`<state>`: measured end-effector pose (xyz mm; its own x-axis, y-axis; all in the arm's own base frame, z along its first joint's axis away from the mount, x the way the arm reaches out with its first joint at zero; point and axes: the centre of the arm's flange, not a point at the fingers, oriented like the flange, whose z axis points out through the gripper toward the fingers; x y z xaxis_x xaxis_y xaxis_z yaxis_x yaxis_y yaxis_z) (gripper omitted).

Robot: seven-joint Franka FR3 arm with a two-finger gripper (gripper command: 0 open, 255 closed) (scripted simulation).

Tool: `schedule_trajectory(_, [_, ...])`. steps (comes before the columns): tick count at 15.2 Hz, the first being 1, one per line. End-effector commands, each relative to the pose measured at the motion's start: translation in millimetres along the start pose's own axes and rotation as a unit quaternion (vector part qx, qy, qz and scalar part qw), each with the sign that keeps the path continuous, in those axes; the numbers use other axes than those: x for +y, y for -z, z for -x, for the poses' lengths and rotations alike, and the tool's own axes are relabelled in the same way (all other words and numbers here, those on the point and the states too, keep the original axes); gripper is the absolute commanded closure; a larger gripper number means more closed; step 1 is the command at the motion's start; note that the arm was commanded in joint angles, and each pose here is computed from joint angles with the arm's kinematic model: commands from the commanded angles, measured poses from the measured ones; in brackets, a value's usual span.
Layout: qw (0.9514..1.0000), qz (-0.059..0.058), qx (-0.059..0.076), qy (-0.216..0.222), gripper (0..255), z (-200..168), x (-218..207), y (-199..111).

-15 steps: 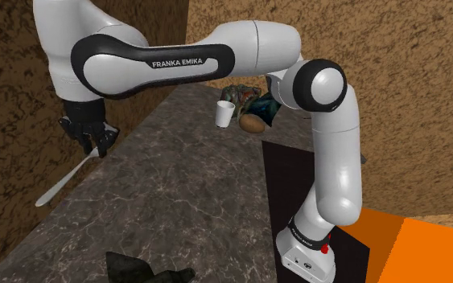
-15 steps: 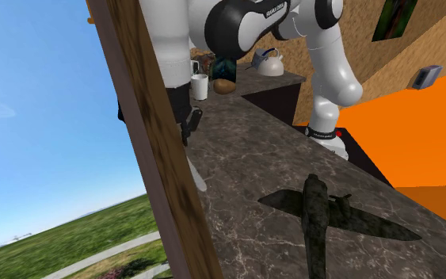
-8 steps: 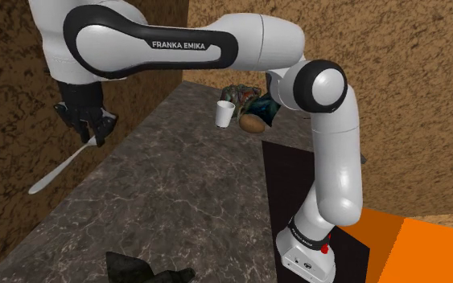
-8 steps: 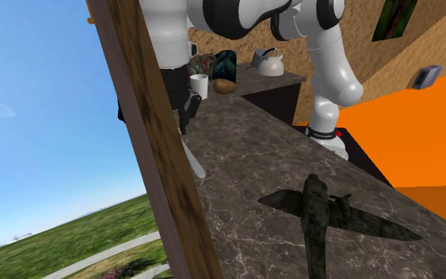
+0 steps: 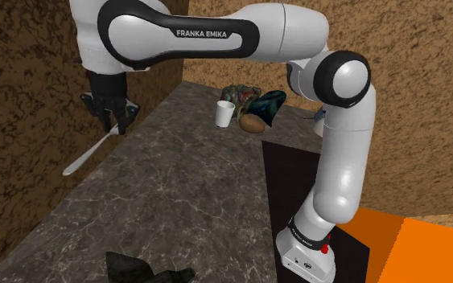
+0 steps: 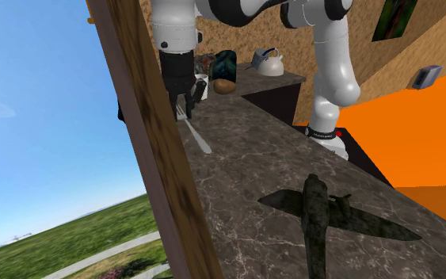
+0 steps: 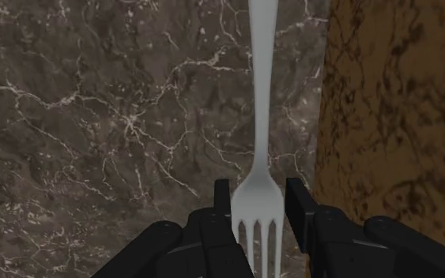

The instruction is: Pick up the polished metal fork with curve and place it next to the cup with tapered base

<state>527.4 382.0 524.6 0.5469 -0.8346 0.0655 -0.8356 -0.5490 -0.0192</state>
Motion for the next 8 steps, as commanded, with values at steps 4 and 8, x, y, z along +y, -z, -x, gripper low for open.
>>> schedule_trajectory(4, [1.0, 0.0, 0.0, 0.0, 255, -52, 39, -2])
schedule_trajectory(8, [1.0, 0.0, 0.0, 0.0, 255, -94, 71, -4])
